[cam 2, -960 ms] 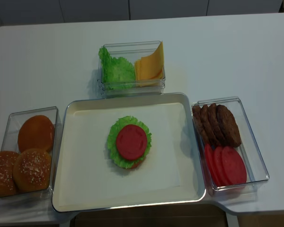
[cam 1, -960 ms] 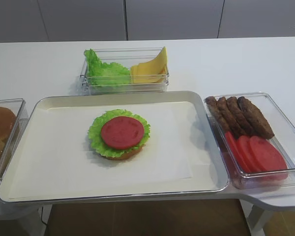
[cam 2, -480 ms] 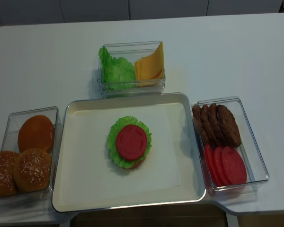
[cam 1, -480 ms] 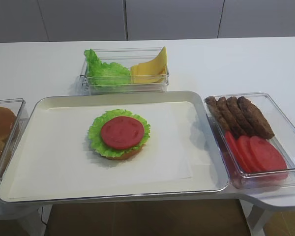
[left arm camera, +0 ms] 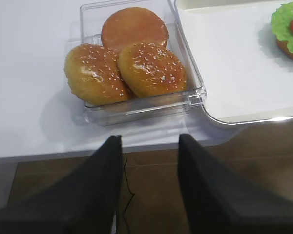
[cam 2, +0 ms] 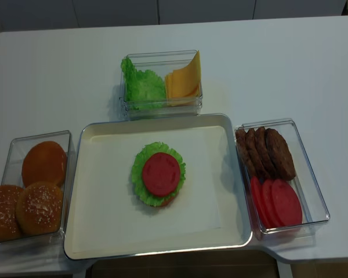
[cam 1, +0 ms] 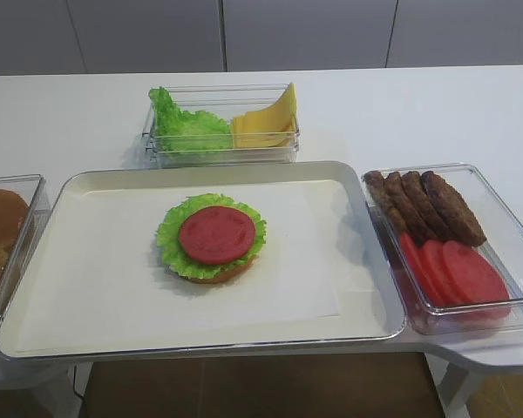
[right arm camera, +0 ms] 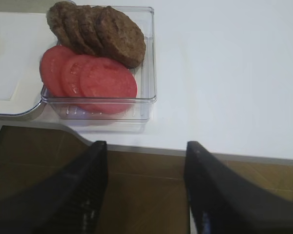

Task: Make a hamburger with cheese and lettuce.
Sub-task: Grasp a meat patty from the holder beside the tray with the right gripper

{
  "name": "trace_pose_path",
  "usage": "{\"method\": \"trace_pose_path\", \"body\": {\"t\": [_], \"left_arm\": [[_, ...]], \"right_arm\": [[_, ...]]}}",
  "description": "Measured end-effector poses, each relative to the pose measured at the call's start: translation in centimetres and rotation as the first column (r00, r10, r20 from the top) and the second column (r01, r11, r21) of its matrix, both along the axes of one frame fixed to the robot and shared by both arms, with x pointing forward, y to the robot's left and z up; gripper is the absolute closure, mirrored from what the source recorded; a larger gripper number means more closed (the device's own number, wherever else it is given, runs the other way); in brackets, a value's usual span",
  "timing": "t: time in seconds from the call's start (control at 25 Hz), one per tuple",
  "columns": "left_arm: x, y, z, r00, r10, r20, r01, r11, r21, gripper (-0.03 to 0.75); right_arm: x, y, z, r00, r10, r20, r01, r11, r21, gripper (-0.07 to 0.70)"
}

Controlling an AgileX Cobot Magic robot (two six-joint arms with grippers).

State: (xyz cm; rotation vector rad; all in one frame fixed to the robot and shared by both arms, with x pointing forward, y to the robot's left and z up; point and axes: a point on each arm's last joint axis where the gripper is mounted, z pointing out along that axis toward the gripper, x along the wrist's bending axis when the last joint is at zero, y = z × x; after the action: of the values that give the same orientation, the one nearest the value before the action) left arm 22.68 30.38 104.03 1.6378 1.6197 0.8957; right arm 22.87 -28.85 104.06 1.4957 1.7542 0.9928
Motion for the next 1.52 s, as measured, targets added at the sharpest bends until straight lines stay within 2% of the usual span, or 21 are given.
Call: {"method": "trace_pose_path", "body": {"t": [0.56,0.68,0.84,0.92,1.28,1.52], "left_arm": [[0.0,0.0,0.0,1.000,0.000,0.000,0.000,1.000,0.000,0.428],[0.0,0.0,0.0,1.000,0.000,0.000,0.000,1.000,0.000,0.428],[0.0,0.0,0.0,1.000,0.000,0.000,0.000,1.000,0.000,0.427],[0.0,0.0,0.0,1.000,0.000,0.000,0.000,1.000,0.000,0.427],[0.0,0.0,0.0,1.000,0.000,0.000,0.000,1.000,0.000,0.428],[0.0,0.0,0.0,1.000,0.000,0.000,0.000,1.000,0.000,0.427]], "right_arm": [[0.0,0.0,0.0,1.000,0.000,0.003,0.000,1.000,0.001,0.246],[-0.1,0.1,0.6,0.999,-0.021,0.034,0.020,0.999,0.049,0.246],[-0.5,0.3,2.2,0.996,-0.035,0.087,0.023,0.991,0.131,0.246],[-0.3,0.5,3.2,0.997,-0.028,0.075,0.016,0.988,0.153,0.246],[3.3,0.7,9.9,1.000,-0.019,0.011,0.017,0.986,0.165,0.246],[7.1,0.9,13.1,0.999,-0.022,-0.036,0.027,0.987,0.161,0.259]]}}
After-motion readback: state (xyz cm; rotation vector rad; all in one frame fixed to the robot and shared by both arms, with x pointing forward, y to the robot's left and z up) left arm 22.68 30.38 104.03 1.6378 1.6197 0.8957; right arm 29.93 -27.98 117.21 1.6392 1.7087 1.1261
